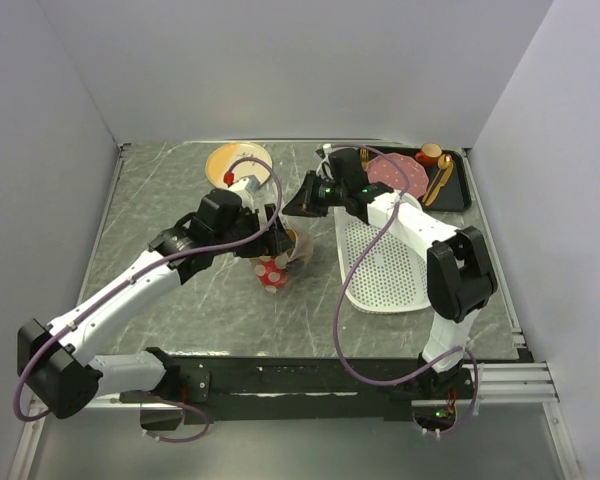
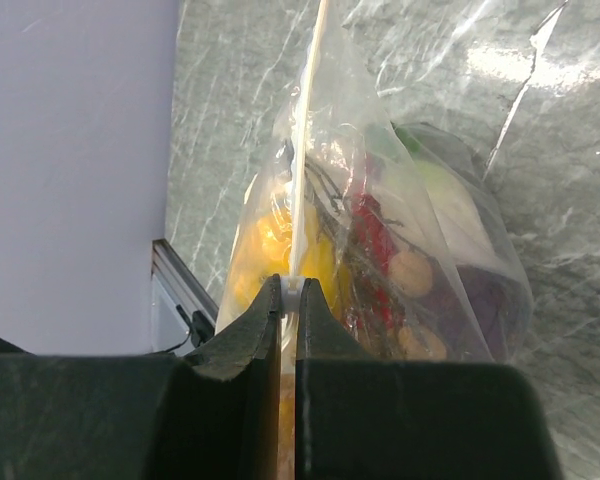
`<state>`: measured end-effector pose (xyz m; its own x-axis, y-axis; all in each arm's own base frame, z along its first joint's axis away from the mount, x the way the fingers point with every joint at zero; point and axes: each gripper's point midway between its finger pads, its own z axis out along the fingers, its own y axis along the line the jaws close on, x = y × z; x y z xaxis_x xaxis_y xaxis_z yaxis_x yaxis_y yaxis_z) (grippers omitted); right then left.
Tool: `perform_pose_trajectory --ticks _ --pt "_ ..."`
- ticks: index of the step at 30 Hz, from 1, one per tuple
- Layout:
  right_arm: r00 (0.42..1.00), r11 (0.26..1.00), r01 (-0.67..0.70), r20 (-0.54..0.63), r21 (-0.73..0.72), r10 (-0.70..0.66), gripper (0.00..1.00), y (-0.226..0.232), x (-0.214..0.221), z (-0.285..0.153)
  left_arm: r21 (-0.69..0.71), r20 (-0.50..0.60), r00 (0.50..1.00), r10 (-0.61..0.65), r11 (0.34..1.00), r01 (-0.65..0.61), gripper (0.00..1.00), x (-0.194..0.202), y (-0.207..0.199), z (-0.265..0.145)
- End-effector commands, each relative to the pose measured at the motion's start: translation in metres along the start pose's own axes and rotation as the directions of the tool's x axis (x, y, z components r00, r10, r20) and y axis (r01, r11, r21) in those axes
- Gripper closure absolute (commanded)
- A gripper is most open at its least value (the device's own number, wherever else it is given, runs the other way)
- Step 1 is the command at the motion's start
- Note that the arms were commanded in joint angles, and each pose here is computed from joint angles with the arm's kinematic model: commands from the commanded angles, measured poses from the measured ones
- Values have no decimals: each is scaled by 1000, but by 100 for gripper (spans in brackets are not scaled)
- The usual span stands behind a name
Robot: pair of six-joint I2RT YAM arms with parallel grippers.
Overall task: Place the food in the zip-top bag and seal the zipper
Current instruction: Adjust the zipper food storage bag at the center of the board.
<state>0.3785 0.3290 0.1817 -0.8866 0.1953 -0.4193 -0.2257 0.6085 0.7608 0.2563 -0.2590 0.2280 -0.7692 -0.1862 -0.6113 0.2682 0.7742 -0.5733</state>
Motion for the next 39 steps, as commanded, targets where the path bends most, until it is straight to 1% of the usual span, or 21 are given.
perform_pose_trajectory --ticks 1,6,10,13,14,16,17,19,20,21,22,25,26,30,32,33,34,35,36,37,39 --pt "995 998 54 87 -31 -51 100 23 -21 -22 -68 49 998 -38 997 41 13 0 3 -10" --pt "993 997 64 99 -45 -59 100 31 -24 -27 -137 26 999 -41 990 44 20 10 13 7" --pt "991 995 80 112 -52 -74 100 37 -26 -34 -173 63 997 -44 983 54 25 6 19 13" --pt "990 995 82 115 -55 -75 100 39 -25 -37 -188 86 995 -50 980 65 37 0 20 15" --pt "990 995 84 115 -56 -77 100 40 -25 -37 -195 85 995 -53 978 69 45 0 21 16" --pt "991 995 82 114 -60 -75 100 40 -24 -38 -208 81 995 -53 976 69 53 -1 23 20" --pt "991 995 82 114 -60 -75 100 40 -23 -38 -224 79 995 -54 972 71 65 0 25 20" --pt "991 995 81 114 -56 -75 100 39 -23 -38 -217 84 995 -52 974 69 74 -3 22 18" --pt "991 995 80 113 -51 -74 100 37 -23 -37 -213 86 995 -51 975 68 89 -3 21 17" --pt "991 996 82 114 -45 -76 100 36 -22 -36 -207 93 994 -51 976 69 96 -6 19 15" --pt "990 996 85 114 -29 -81 100 32 -23 -36 -192 101 994 -50 979 69 99 -10 14 10" --pt "993 995 87 75 52 -91 100 14 -18 -32 -146 144 989 -43 987 64 99 -35 -10 -18" --pt "993 994 91 71 62 -95 100 11 -17 -31 -113 192 981 -33 992 56 99 -56 -27 -35" --pt "991 992 120 55 48 -123 100 12 -9 -35 -155 280 960 -28 985 74 99 -91 -28 -73" --pt "987 988 145 69 52 -148 100 20 -10 -44 -190 277 961 -18 979 73 99 -95 -18 -75" --pt "986 986 135 90 95 -144 100 11 -11 -45 -232 264 965 -16 969 79 99 -92 -6 -70" --pt "981 988 133 127 84 -143 100 18 -17 -51 -314 205 979 -19 946 85 99 -80 15 -59" --pt "978 988 129 153 85 -140 100 20 -20 -56 -355 190 981 -29 930 96 99 -78 26 -57" --pt "977 989 126 162 83 -138 100 17 -16 -58 -371 178 984 -24 924 89 99 -75 31 -55" --pt "964 989 138 222 59 -148 100 31 -25 -70 -375 175 985 -17 923 83 99 -73 33 -55" --pt "953 988 109 271 109 -135 100 19 -28 -76 -387 165 986 -1 920 66 99 -68 41 -53"
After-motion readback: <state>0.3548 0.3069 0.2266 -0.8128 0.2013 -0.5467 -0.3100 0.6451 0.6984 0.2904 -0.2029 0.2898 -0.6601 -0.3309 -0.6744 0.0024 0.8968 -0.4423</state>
